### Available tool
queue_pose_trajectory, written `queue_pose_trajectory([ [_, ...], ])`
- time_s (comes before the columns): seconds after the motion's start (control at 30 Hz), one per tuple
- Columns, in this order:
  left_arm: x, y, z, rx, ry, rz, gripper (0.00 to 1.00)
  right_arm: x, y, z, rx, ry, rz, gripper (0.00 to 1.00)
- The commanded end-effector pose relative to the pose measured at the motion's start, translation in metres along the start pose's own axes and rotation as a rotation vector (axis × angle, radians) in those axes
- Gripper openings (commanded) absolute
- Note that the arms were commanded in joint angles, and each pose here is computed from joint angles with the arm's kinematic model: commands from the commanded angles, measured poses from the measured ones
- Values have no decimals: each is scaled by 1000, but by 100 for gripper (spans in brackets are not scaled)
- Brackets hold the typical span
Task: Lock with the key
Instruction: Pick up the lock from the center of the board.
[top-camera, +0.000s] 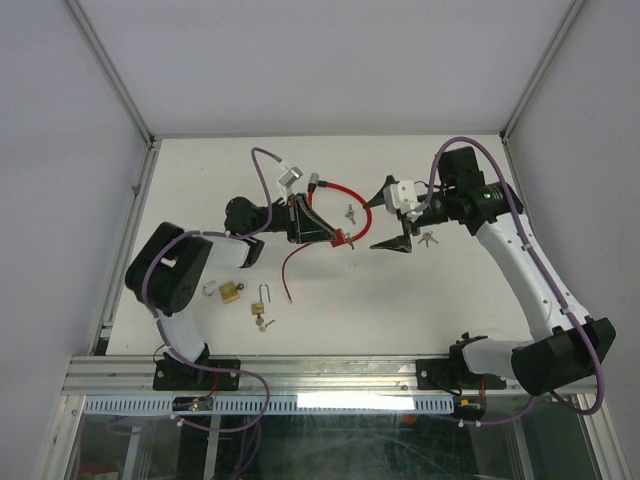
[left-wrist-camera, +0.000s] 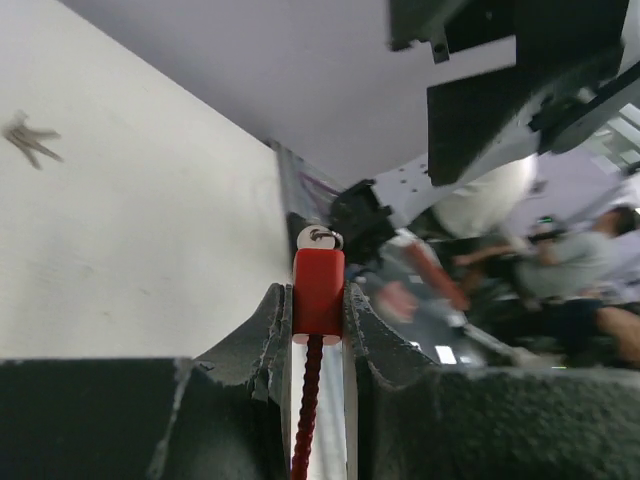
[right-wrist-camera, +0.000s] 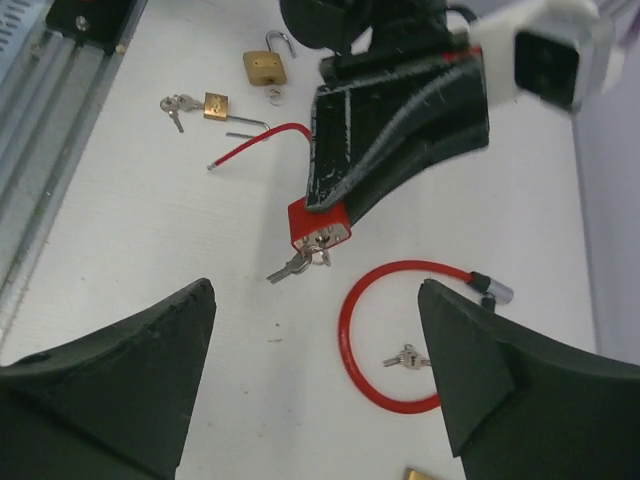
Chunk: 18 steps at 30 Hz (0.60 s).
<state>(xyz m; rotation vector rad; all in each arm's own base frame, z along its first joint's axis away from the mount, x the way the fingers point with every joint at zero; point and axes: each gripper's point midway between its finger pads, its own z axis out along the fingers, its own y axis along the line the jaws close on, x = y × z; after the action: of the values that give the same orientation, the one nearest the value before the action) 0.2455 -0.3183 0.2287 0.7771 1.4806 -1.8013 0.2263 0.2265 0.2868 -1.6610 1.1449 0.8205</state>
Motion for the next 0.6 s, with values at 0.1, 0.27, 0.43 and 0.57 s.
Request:
queue_pose_trajectory([
  [0.1, -8, -25, 5, 180, 126, -369, 0, -10, -6, -1, -65, -62, -299, 94],
  [0.27, -16, -25, 9, 184, 111, -403, 0, -4, -7, 14, -48, -108, -221, 95],
  [0.43, -17, -24, 14, 194, 117, -414, 0, 9, -7, 36, -24, -99, -63, 92],
  [0.57, -16, -23, 16, 196, 116, -418, 0, 12, -4, 49, -29, -105, 11, 90],
])
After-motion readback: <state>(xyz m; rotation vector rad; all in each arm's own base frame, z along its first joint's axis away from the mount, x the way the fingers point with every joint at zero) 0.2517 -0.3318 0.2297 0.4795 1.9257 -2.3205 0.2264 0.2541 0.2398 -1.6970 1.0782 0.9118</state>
